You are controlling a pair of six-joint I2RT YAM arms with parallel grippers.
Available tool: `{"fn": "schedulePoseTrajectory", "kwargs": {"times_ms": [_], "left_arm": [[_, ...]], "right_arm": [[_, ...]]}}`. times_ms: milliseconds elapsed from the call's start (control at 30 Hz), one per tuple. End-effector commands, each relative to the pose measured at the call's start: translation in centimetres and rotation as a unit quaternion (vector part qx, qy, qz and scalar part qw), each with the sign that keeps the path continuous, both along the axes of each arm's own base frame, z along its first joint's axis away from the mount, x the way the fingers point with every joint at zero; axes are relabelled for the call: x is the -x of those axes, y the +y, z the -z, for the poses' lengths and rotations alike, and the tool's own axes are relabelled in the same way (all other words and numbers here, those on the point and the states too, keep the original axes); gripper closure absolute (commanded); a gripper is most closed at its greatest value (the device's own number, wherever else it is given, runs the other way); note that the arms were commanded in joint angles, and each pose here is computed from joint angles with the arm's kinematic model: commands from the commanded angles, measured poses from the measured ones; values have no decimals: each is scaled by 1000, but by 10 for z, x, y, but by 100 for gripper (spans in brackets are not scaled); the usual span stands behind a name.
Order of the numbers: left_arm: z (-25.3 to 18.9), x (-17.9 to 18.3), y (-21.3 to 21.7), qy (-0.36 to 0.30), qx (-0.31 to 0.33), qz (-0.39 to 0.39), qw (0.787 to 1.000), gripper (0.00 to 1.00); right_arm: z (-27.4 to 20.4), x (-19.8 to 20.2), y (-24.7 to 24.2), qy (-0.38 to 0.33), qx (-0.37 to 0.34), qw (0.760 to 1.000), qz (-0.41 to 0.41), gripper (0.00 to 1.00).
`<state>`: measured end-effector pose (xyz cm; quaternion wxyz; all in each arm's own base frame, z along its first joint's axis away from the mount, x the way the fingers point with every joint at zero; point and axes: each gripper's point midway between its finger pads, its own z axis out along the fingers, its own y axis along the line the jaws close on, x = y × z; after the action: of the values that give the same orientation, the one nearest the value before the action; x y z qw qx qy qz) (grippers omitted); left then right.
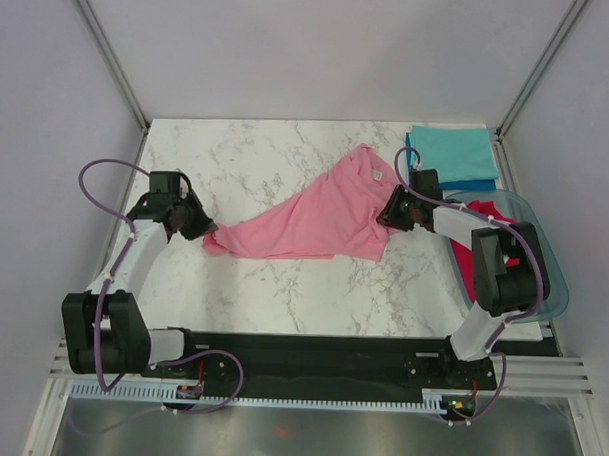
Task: Fold and stack the t-shirts
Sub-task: Flatten the tshirt out
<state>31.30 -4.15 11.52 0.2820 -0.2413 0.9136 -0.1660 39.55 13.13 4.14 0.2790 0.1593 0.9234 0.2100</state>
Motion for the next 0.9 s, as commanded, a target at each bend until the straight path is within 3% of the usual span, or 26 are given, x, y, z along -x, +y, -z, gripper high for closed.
{"fn": "schedulePoseTrajectory", "kwargs": {"times_ms": [0,233,433,633,767,867], "left_arm": [[-14,-11,-2,-27,9,1,1000,98],[-15,-12,-2,-30,7,2,1000,98],[-13,-10,-2,-28,8,1,1000,98],[-14,-11,-2,-28,7,3,1000,98],[-14,-11,-2,-28,7,3,1000,98],[-14,-11,-2,-29,6,2,1000,98]], "right_arm": [[-22,-16,2,-49,1,999,-8,60],[-20,-23,-4,-48,28,998,-15,64],[-24,-24,-4,-55,30,998,-18,59],[-27,-24,0,-52,19,998,-22,72],[-39,-18,3,-51,8,998,-25,60],[-50,-10,0,-53,5,998,-15,58]]}}
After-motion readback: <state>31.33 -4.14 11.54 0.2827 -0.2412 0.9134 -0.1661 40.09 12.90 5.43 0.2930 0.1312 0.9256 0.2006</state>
